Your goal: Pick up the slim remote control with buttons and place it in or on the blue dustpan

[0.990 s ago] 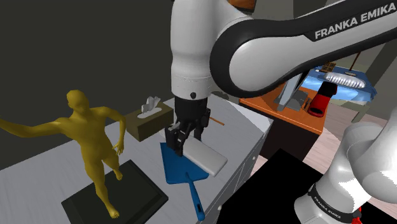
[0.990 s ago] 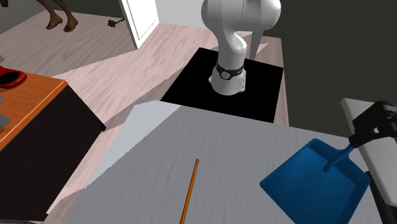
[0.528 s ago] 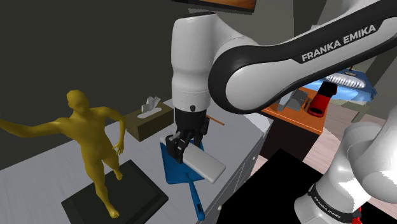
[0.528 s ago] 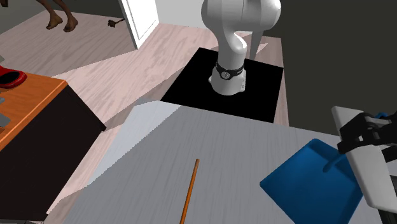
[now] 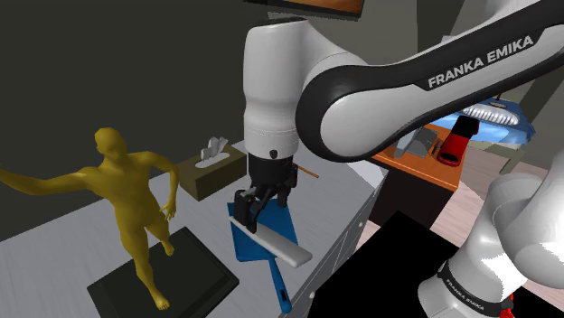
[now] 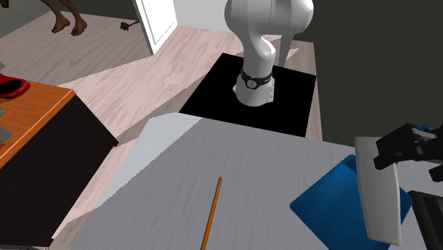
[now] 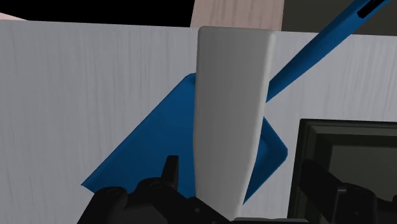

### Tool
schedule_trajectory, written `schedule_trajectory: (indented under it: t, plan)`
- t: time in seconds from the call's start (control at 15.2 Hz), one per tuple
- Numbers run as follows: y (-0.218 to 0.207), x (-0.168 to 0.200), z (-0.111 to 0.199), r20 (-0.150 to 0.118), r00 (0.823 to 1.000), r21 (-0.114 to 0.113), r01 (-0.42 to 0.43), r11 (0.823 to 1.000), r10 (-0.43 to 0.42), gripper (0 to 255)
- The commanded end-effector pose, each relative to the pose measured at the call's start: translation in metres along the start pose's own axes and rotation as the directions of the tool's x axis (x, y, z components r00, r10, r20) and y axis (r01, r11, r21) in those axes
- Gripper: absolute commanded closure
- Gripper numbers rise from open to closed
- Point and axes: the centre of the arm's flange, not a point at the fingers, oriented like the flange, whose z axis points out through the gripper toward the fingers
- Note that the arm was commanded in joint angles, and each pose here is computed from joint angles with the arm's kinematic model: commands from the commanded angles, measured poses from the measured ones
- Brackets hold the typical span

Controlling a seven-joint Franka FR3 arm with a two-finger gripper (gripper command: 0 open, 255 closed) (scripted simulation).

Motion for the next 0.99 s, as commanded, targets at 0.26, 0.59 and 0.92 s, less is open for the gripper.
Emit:
schedule_trajectory:
  t: [0.26,0.59,0.92]
  plan:
    - [0.0,0.0,-0.026,0.0,1.0,0.0,0.0,1.0,0.0,0]
    - [0.0,0.0,-0.05,0.0,1.0,0.0,0.0,1.0,0.0,0]
    - [0.0,0.0,-0.05,0.0,1.0,0.0,0.0,1.0,0.0,0]
